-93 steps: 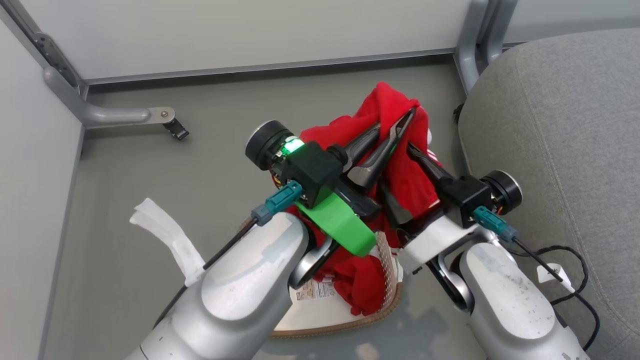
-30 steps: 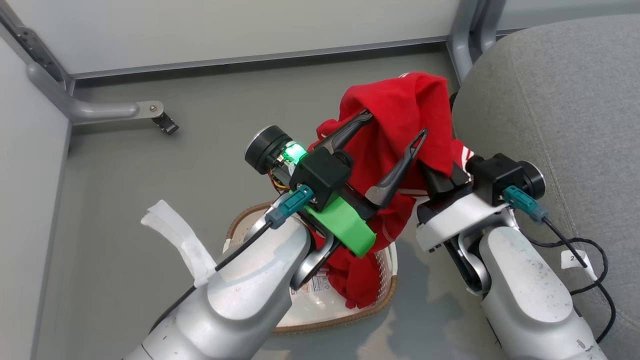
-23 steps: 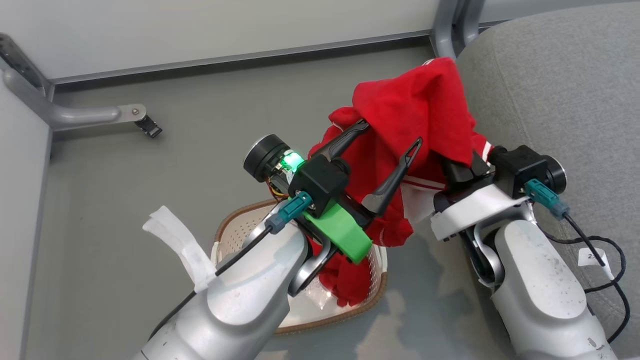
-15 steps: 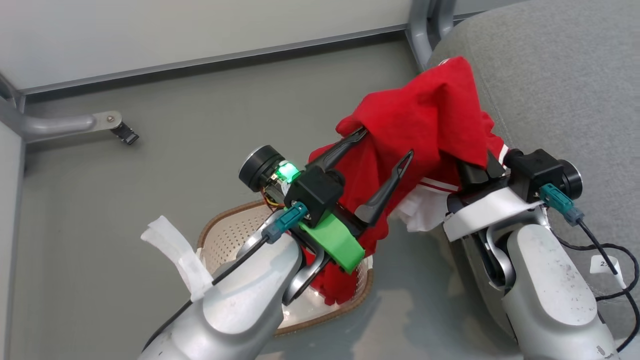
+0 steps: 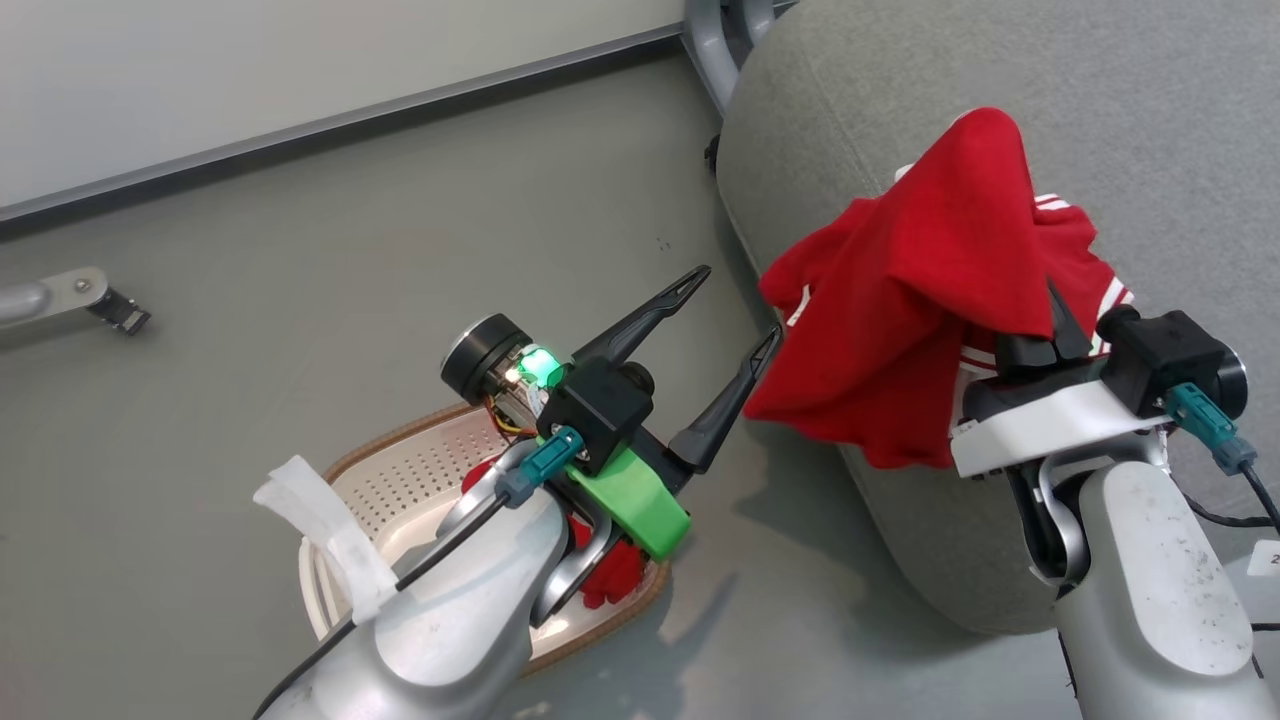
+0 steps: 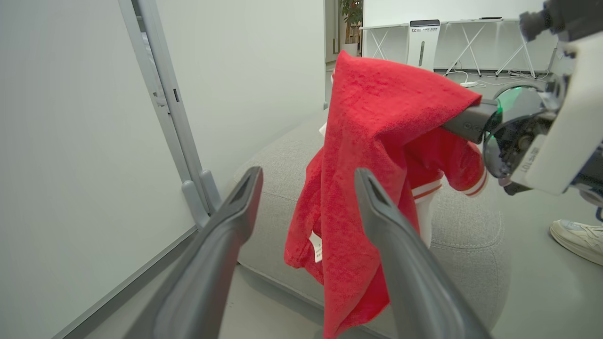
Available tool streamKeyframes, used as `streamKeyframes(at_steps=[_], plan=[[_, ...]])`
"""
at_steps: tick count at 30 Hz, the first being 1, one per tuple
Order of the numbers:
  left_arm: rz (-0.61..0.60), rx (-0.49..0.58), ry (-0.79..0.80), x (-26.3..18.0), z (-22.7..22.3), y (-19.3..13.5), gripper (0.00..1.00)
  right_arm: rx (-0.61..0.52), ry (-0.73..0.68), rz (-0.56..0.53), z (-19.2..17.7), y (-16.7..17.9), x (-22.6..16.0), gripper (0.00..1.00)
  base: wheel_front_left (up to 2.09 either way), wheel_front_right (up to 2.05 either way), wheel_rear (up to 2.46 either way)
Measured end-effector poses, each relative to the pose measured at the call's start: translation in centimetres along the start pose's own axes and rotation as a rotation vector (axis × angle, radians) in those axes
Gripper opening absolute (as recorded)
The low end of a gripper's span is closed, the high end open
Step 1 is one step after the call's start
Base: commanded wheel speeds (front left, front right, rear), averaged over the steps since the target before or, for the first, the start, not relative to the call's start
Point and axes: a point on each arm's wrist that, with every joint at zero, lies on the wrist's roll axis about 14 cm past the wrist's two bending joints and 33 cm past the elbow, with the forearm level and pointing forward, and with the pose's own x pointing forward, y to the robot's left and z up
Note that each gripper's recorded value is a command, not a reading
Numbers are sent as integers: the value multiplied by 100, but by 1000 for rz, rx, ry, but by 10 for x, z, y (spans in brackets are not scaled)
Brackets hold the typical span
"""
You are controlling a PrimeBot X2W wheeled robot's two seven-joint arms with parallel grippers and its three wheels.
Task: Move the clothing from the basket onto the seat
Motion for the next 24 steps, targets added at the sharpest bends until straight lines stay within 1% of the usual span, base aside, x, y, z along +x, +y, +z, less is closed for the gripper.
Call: streamKeyframes(at_steps=[5,15,20,24], plan=[[-37,-8,0,9,-7,-6,100,-21,4,-71,1,-25,-13,0,0,0,0],[-104,-45,5,24,-24,-19,100,-51,63,-215,-10,-72,-49,0,0,0,0],[-126,-68,7,29,-32,-24,100,-63,84,-258,-13,-85,-62,0,0,0,0],[-124,-77,2,30,-33,-23,100,-74,67,-265,-8,-89,-59,0,0,0,0]])
